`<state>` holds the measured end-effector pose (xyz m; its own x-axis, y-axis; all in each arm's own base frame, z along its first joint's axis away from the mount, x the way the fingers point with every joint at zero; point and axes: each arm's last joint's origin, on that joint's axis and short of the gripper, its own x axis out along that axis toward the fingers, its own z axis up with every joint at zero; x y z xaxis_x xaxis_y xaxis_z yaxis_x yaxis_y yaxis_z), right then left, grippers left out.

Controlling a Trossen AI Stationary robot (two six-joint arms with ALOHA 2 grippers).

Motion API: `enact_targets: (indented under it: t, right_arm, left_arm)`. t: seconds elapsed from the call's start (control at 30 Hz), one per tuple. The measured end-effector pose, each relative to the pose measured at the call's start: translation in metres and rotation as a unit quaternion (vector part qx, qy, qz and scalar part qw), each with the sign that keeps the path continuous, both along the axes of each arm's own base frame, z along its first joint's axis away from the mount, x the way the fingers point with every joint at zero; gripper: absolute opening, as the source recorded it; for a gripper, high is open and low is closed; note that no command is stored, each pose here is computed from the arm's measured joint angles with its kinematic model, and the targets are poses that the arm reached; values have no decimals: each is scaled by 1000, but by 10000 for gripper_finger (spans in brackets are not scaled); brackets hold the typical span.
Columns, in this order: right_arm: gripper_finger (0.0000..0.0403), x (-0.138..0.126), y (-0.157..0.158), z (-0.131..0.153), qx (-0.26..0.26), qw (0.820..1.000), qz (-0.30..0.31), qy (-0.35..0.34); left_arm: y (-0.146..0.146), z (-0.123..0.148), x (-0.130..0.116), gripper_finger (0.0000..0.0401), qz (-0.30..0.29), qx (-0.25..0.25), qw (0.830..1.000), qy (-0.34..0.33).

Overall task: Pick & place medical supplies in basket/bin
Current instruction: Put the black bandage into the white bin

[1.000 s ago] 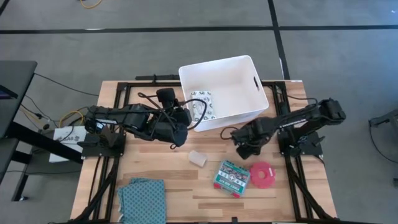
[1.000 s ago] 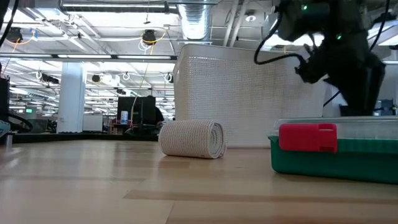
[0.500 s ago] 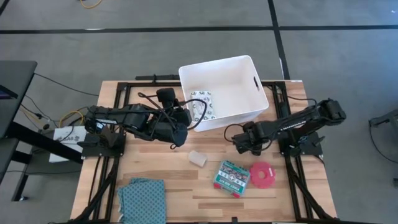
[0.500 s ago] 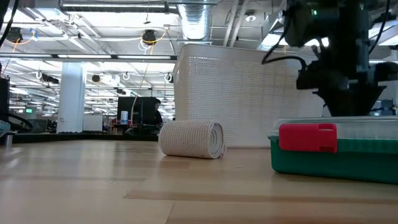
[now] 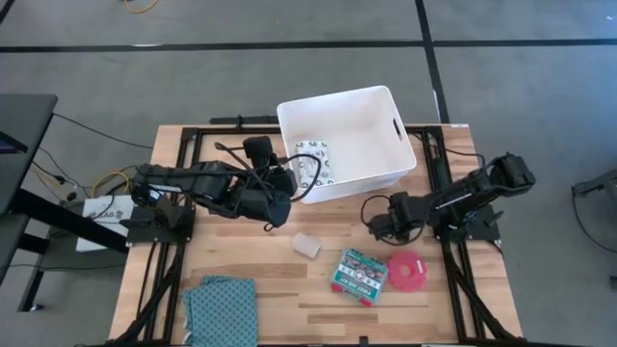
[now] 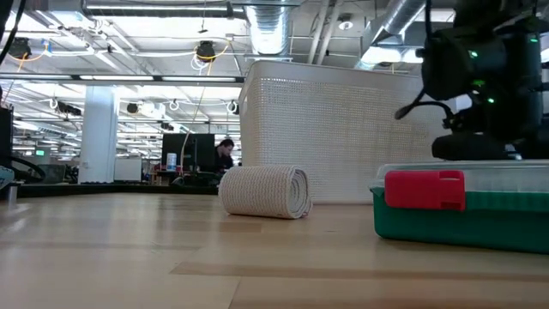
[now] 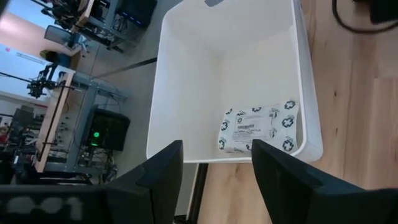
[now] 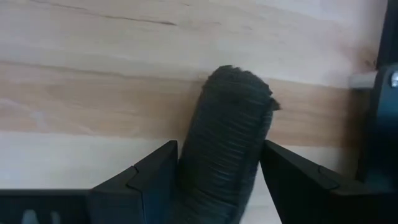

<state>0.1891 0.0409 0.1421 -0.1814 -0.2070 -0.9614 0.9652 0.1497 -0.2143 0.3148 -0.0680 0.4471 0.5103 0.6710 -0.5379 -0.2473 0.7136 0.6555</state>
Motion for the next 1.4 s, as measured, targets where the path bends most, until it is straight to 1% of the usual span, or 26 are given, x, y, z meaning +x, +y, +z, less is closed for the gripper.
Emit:
enact_targets:
  t: [0.13,0.27,0.33,0.43,0.53,0.63,0.7,0.77,0.83,0.9,1.0,1.07,1.13,1.2,1.23,1.3,1.4]
  right_arm:
    - [219,-7,5,-10,-4,1000,-7,-8]
    - [210,-13,10,-15,-14,1000,17,-12]
    - [193,-13,13,-15,-19,999,43,-13]
    - [155,-12,17,-14,-27,996,79,-16]
    - [117,-11,20,-13,-24,994,103,-18]
    - [103,-3,28,-10,-12,990,130,-50]
    - [103,10,37,-3,4,982,163,-95]
    - [108,20,44,6,-4,972,201,-126]
    - [111,28,50,19,-31,960,239,-143]
    - [111,41,55,37,-70,946,261,-181]
    - [108,56,62,69,-126,921,304,-210]
    - [108,69,66,96,-157,897,340,-234]
    - [109,77,68,123,-195,872,380,-240]
    - [109,84,68,152,-245,845,409,-242]
    - [109,86,66,166,-276,834,414,-238]
    - [109,86,57,190,-330,824,406,-218]
    - [109,84,35,214,-388,826,370,-174]
  left_arm:
    - [-1,-5,1,182,0,3,1000,13]
    - [-1,-12,4,182,-1,7,1000,27]
    - [-1,-13,4,182,0,8,1000,30]
    - [-1,-13,4,182,0,7,1000,25]
    - [-1,-12,5,183,4,13,1000,20]
    - [-1,-12,5,183,2,20,1000,22]
    - [-1,-11,6,183,2,19,1000,20]
    - [-1,-11,6,183,2,18,1000,16]
    - [-1,-11,7,183,2,17,1000,11]
    - [-1,-10,8,183,1,17,1000,7]
    - [-1,-10,9,183,1,15,1000,3]
    - [-1,-10,9,183,1,15,1000,1]
    - [-1,-10,9,183,1,15,1000,0]
    - [-1,-10,9,183,1,14,1000,0]
    - [-1,-10,9,183,1,14,1000,-1]
    - [-1,-10,9,182,2,12,1000,-2]
    - [-3,-10,9,182,1,8,1000,-4]
